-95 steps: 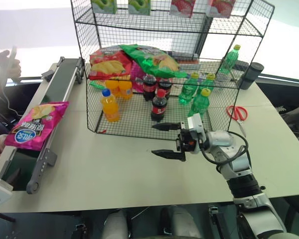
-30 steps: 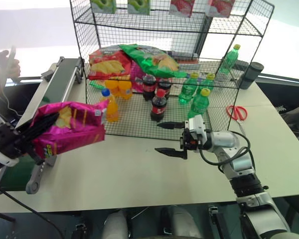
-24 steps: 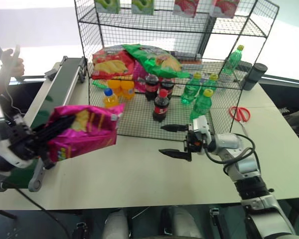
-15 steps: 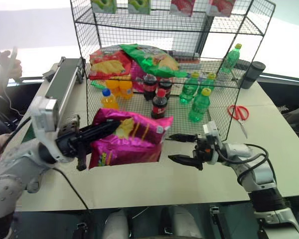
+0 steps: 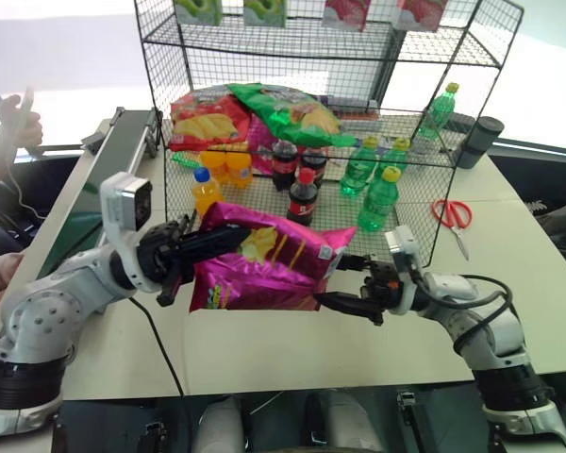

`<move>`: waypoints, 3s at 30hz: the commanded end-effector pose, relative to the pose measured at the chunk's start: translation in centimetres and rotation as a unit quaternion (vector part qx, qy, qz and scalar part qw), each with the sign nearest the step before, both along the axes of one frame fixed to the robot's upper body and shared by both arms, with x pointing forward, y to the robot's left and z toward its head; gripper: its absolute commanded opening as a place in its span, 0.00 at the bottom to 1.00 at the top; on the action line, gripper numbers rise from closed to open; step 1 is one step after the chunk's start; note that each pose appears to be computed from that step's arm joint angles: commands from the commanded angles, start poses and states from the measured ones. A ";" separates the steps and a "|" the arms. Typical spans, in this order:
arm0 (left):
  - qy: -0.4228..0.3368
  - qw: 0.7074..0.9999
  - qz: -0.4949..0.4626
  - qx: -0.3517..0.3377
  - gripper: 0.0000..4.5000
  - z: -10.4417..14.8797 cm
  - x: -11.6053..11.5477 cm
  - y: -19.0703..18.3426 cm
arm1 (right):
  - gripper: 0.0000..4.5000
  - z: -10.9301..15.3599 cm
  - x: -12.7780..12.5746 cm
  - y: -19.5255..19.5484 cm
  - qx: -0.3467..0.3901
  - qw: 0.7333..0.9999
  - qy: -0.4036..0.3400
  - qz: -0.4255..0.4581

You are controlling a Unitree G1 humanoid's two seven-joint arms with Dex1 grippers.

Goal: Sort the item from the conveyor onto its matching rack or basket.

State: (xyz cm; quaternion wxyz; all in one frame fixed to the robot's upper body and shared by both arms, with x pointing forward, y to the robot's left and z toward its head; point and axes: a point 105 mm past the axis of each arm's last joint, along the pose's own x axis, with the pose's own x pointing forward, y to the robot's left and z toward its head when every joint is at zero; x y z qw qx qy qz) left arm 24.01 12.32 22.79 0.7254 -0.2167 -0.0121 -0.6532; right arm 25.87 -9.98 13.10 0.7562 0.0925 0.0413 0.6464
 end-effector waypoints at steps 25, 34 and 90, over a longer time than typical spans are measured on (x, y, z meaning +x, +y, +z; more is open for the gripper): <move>-0.074 0.997 0.036 -0.004 0.00 0.9 1.6 0.0 | 0.14 -1.5 -1.4 1.4 -0.063 0.995 0.021 0.068; -0.078 0.993 0.084 0.038 0.62 -0.9 1.8 2.0 | 0.02 -1.5 0.5 -0.8 -0.098 0.995 -0.036 -0.003; -0.306 0.886 0.327 0.121 1.00 -3.7 5.8 0.4 | 0.02 12.8 12.0 -14.0 -0.425 0.539 -0.453 -0.570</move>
